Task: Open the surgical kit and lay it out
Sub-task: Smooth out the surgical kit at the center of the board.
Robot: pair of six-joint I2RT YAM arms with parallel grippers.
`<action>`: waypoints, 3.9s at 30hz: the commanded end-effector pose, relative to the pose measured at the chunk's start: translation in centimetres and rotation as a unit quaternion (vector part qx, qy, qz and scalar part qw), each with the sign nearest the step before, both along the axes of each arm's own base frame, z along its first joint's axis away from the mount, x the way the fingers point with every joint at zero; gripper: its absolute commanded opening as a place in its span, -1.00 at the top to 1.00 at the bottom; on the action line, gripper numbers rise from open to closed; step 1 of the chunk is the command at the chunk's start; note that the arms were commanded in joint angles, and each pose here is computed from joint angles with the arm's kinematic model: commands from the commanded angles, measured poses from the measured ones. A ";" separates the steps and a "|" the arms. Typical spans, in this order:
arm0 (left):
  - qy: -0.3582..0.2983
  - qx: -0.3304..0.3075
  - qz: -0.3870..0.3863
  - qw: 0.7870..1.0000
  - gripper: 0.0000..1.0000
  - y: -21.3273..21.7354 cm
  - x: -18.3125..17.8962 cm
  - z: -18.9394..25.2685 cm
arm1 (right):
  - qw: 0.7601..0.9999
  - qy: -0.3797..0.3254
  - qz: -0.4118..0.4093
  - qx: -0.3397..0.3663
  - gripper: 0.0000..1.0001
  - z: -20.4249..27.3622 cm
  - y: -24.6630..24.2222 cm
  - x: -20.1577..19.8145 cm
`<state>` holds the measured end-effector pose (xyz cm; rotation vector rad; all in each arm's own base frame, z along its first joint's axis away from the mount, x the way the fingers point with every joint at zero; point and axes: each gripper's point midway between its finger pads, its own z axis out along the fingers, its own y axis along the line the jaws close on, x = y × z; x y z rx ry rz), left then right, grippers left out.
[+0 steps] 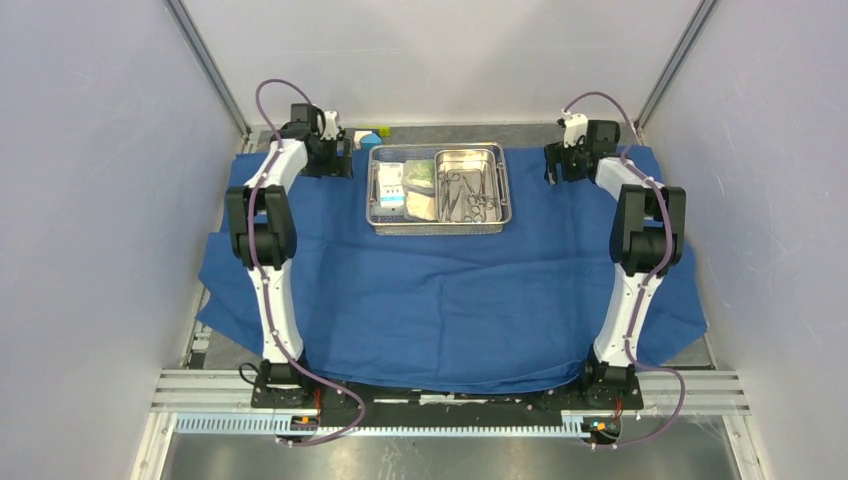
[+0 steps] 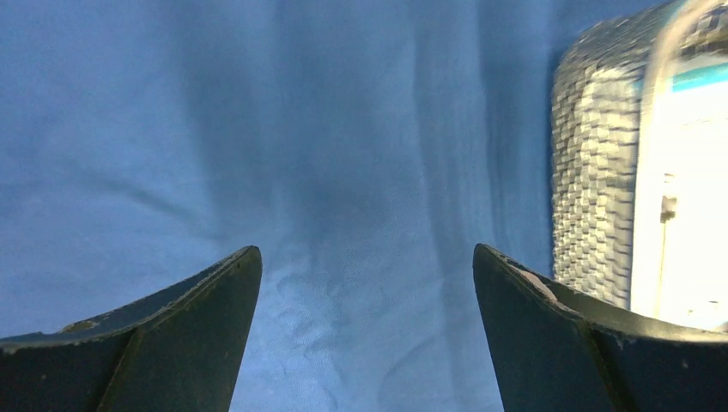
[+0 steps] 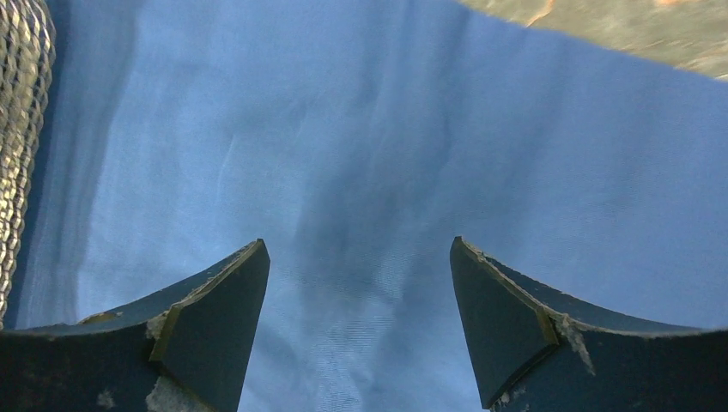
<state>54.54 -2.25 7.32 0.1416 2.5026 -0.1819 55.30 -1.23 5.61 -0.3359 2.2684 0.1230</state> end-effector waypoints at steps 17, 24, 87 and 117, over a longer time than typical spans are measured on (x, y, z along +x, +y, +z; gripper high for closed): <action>0.146 0.043 -0.021 0.988 -0.35 1.5 -5.5 -8.3 | 0.989 0.138 0.020 -0.040 -0.33 -7.7 -0.3 -3.1; 0.163 0.027 -0.033 0.986 0.19 0.9 -5.9 -9.1 | 0.988 0.145 0.025 -0.045 0.16 -8.3 -0.4 -3.1; 0.064 -0.109 0.203 0.971 0.95 8.2 6.0 -8.1 | 0.988 0.022 -0.130 -0.084 1.00 -4.5 -5.1 8.7; 0.025 -0.123 0.226 0.966 0.95 10.2 7.3 -5.7 | 0.978 -0.004 -0.185 -0.097 0.99 -1.9 -8.7 9.1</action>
